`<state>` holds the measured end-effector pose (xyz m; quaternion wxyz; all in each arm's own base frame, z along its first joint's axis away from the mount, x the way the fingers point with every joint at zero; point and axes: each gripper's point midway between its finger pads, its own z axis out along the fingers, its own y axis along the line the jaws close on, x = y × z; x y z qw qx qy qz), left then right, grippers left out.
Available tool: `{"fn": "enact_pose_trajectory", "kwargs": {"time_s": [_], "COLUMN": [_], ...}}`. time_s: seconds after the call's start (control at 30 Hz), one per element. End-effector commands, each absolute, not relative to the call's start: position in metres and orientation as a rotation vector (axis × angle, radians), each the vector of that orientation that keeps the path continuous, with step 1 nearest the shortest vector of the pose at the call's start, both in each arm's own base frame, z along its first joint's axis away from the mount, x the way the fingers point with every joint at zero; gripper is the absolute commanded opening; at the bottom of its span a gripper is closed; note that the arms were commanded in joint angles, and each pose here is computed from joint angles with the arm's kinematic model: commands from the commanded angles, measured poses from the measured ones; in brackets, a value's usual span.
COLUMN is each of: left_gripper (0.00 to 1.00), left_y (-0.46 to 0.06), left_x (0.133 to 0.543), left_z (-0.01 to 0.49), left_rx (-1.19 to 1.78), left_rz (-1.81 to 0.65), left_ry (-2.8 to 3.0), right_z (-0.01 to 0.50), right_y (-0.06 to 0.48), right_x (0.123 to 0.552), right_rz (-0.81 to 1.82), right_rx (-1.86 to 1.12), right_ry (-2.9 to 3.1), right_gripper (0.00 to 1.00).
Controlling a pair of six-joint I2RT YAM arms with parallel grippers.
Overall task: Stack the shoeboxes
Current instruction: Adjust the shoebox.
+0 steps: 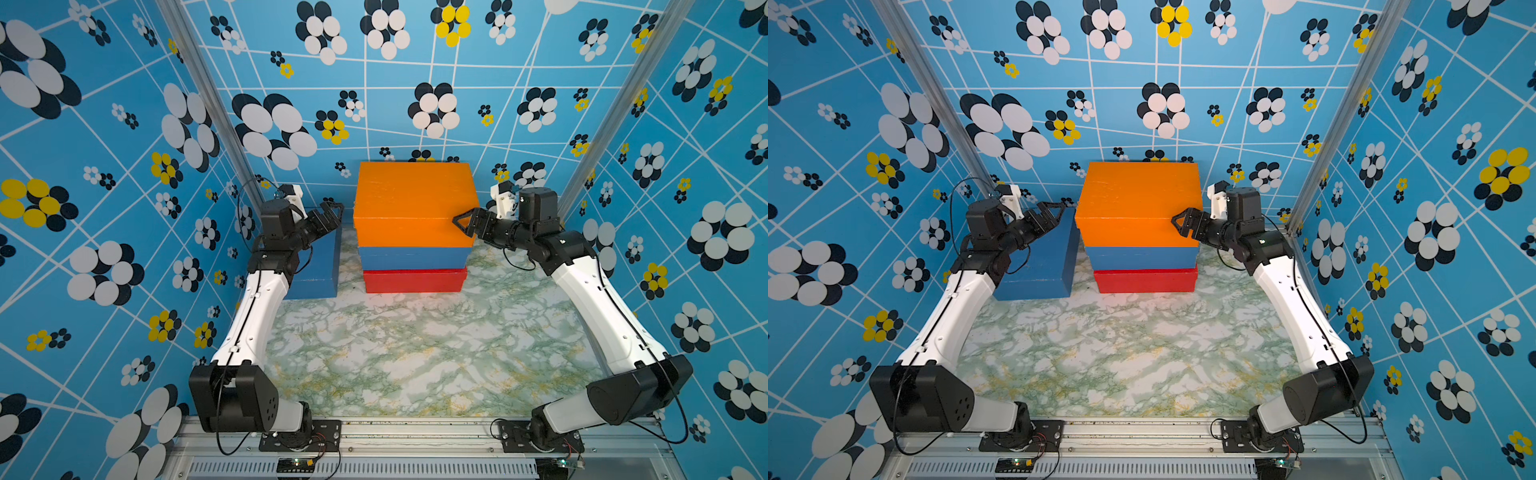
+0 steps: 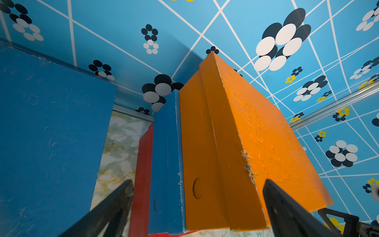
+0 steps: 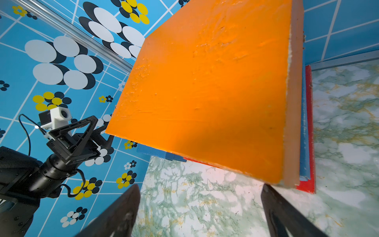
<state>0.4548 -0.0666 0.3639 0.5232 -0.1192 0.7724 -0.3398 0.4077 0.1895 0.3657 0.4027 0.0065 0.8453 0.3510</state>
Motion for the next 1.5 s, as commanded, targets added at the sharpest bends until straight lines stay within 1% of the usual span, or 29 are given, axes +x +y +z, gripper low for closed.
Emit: {"fn": "enact_pose_trajectory", "kwargs": {"time_s": [0.0, 0.5, 0.77, 0.93, 0.97, 1.13, 1.3, 1.47], "left_gripper": [0.99, 0.99, 0.99, 0.99, 0.99, 0.99, 1.0, 0.99], "left_y": [-0.06, -0.056, -0.045, -0.024, -0.018, 0.011, 0.03, 0.038], "left_x": [0.45, 0.45, 0.452, 0.462, 0.463, 0.461, 0.46, 0.463], "left_z": [0.368, 0.367, 0.36, 0.326, 0.319, 0.281, 0.241, 0.22], "left_rx": [-0.281, -0.292, -0.325, -0.446, -0.477, -0.648, -0.767, -0.823], "left_rz": [-0.788, -0.787, -0.768, -0.712, -0.693, -0.605, -0.512, -0.478], "left_ry": [1.834, 1.83, 1.838, 1.898, 1.912, 1.988, 2.063, 2.105], "right_z": [0.371, 0.371, 0.373, 0.385, 0.376, 0.375, 0.362, 0.349], "right_y": [0.187, 0.182, 0.184, 0.178, 0.176, 0.169, 0.167, 0.165], "right_x": [0.414, 0.422, 0.399, 0.378, 0.375, 0.359, 0.355, 0.353], "right_rz": [0.868, 0.854, 0.913, 0.896, 0.889, 0.86, 0.848, 0.835], "right_rx": [0.016, 0.018, -0.012, -0.038, -0.035, -0.042, -0.036, -0.039], "right_ry": [2.121, 2.126, 2.112, 2.085, 2.108, 2.101, 2.12, 2.142], "right_gripper": [0.94, 0.94, 0.94, 0.94, 0.94, 0.94, 0.94, 0.95]}}
